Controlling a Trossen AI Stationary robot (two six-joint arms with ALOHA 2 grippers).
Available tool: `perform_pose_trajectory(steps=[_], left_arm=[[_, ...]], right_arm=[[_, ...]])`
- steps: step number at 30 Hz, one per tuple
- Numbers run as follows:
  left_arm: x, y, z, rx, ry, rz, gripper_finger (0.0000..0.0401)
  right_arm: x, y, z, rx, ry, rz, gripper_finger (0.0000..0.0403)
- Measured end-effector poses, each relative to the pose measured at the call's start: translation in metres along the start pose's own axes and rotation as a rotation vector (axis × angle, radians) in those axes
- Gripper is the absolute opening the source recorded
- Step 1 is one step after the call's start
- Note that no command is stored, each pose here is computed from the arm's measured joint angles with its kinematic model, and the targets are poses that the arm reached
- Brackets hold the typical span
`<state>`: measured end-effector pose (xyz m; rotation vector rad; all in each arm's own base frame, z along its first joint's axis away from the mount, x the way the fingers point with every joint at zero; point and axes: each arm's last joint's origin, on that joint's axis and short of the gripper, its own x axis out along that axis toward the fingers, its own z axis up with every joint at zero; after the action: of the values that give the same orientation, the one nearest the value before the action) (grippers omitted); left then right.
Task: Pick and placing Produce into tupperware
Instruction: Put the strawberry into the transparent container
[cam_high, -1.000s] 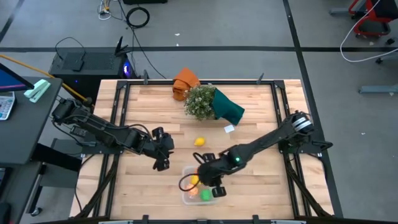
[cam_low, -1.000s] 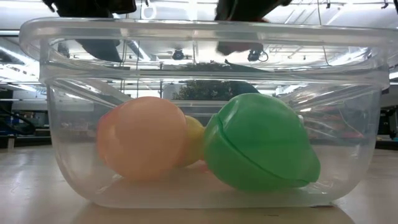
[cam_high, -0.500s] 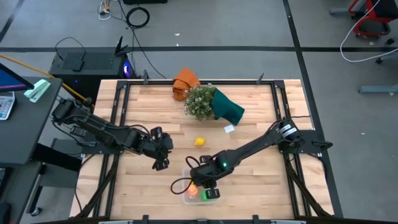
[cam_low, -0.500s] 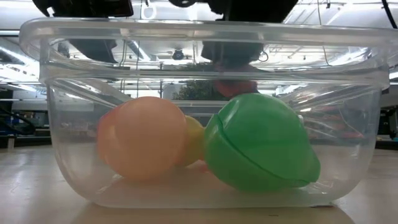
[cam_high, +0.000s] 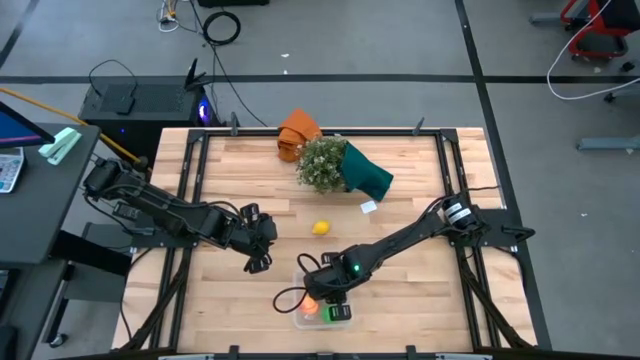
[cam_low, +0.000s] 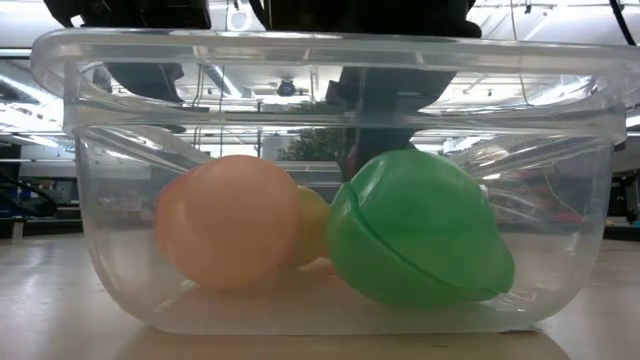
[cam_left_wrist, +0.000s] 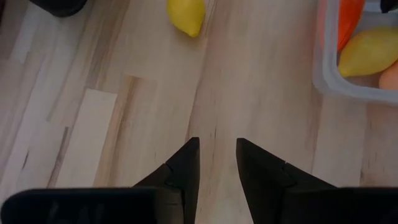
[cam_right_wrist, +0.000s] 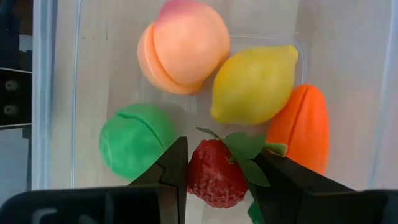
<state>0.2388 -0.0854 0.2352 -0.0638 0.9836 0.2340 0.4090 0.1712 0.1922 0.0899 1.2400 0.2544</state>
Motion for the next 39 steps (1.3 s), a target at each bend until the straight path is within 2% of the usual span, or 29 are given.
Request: perform_pose_trajectory(steps=[16, 22, 29, 39], left_arm=[[0.0, 0.0, 0.0, -0.008, 0.0, 0.0, 0.0111], [0.0, 0.0, 0.0, -0.007, 0.001, 0.001, 0.0114], [0.0, 0.0, 0.0, -0.008, 0.001, 0.0, 0.0112], [0.0, 0.0, 0.0, -0.007, 0.0, 0.0, 0.011]], right_arm=[[0.004, -0.001, 0.0, 0.024, -0.01, 0.002, 0.0103], [0.018, -0.003, -0.003, 0.044, 0.021, -0.004, 0.0103], [0.019, -0.003, -0.001, 0.065, 0.008, -0.004, 0.0104], [0.019, -0.002, -0.002, 0.075, 0.025, 0.046, 0.0146]])
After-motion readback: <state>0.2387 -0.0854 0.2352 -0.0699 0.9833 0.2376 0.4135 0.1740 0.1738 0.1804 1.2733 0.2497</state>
